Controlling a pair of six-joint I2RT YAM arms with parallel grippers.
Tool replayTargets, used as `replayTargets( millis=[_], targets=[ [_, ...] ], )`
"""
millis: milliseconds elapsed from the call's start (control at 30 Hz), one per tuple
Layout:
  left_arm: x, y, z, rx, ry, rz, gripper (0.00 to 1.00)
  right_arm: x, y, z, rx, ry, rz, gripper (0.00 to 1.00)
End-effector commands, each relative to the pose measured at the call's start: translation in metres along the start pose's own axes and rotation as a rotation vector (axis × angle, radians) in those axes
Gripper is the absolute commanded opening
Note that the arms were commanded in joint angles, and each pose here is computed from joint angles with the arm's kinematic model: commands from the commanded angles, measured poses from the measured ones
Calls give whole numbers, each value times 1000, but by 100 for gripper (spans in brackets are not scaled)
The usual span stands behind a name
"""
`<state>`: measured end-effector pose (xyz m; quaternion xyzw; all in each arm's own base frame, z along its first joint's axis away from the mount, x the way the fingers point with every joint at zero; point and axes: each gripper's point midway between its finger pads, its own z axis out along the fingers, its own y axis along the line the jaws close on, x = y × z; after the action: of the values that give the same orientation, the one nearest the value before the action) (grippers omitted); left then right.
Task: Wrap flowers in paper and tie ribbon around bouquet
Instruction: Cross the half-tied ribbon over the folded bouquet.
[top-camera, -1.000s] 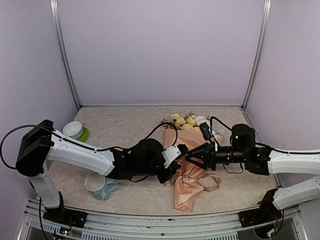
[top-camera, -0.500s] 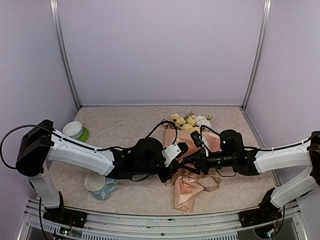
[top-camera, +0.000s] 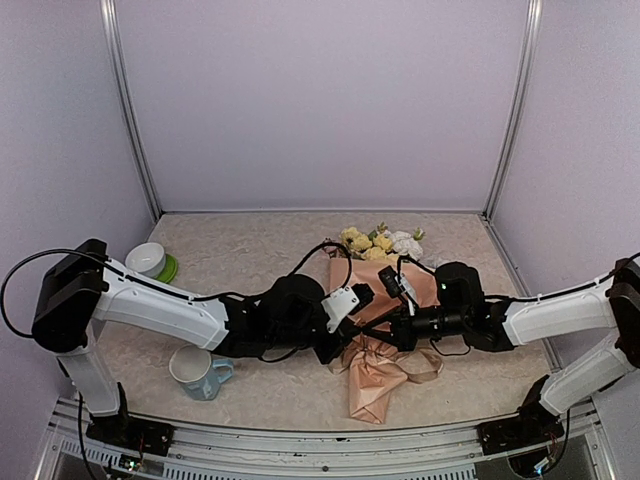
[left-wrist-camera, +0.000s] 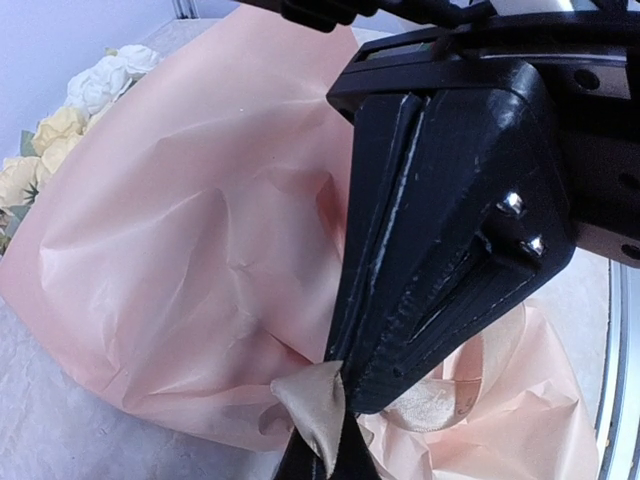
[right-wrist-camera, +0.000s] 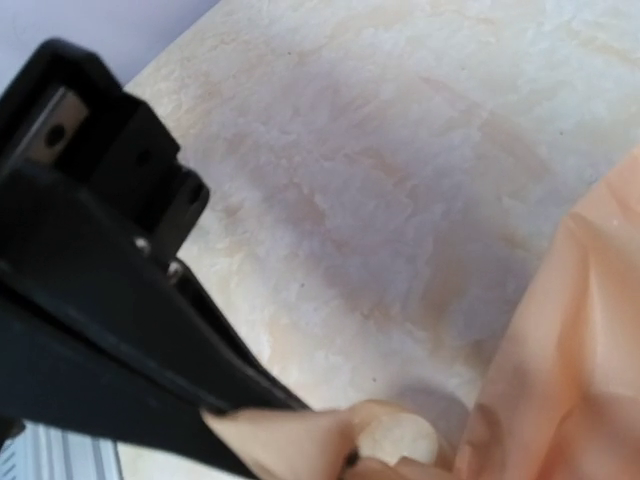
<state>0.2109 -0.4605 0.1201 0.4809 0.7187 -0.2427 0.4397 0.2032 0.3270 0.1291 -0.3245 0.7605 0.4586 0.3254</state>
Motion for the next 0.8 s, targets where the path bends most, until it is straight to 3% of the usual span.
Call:
replayTargets(
  millis=[0,67,100,167,267,400,533,767],
  targets=[
    [-5,-2,-2,3,-20,-12,20,-19,9,-4,-2,-52,-31,0],
    [-1,13,-5,-87,-30,-50,60,-21,3,-7,38,-60,-23,0],
    [3,20,-8,-132,-37,-61,70,-22,2,-7,49,-62,-19,0],
    [7,17,-13,-178,-62,-47,78,-23,2,-8,53,-66,-7,0],
    [3,-7,-14,-170,-106,22,80,-23,3,-8,44,-67,4,0],
    [-6,1,-11,-267,-156,22,83,-21,1,-9,59,-61,2,0],
    [-15,-11,-4,-201,-203,5,83,-20,2,-10,54,-61,10,0],
    [-17,-7,13,-221,-196,-65,71,-25,4,-14,61,-87,7,0]
  ],
)
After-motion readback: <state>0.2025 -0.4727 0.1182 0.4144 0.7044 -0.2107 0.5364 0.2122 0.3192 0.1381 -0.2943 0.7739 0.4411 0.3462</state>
